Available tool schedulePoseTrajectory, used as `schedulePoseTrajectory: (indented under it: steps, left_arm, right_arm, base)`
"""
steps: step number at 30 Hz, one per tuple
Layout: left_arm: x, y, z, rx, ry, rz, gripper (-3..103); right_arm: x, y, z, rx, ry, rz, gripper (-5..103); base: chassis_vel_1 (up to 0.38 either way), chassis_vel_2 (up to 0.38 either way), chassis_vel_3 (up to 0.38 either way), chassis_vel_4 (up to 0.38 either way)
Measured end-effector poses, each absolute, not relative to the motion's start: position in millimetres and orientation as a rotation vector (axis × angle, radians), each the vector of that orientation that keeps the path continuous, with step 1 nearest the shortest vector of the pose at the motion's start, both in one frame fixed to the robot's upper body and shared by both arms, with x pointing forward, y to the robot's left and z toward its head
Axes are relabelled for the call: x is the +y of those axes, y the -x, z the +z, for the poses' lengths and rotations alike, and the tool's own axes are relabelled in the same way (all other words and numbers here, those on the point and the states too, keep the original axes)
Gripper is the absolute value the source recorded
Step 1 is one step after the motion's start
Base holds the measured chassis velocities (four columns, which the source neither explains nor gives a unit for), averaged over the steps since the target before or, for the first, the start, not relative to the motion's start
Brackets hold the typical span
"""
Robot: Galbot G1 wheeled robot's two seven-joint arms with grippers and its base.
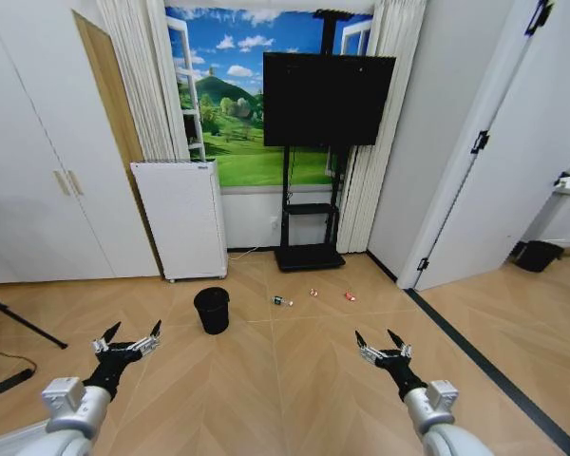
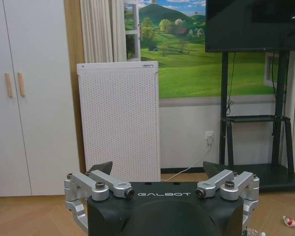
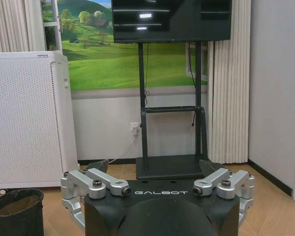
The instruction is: Pick up the trash bin and place the garbage on the floor into it.
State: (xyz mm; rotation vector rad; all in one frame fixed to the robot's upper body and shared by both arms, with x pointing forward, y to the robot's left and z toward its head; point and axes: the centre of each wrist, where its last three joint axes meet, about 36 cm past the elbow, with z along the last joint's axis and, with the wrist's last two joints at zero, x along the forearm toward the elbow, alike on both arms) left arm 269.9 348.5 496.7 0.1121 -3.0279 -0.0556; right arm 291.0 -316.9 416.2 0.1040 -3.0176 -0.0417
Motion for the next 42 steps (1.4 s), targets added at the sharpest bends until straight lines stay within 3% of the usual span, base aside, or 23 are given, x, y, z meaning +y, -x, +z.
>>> schedulePoseTrajectory:
  steps: [42]
  left_arm:
    - [349.0, -269.2, 494.4, -3.024, -0.109, -0.036, 100]
  right_arm:
    - [-311.4, -287.7, 406.0, -3.032, -0.129, -0.046, 100]
  base:
    - [-0.022, -0.021, 0.022, 0.021]
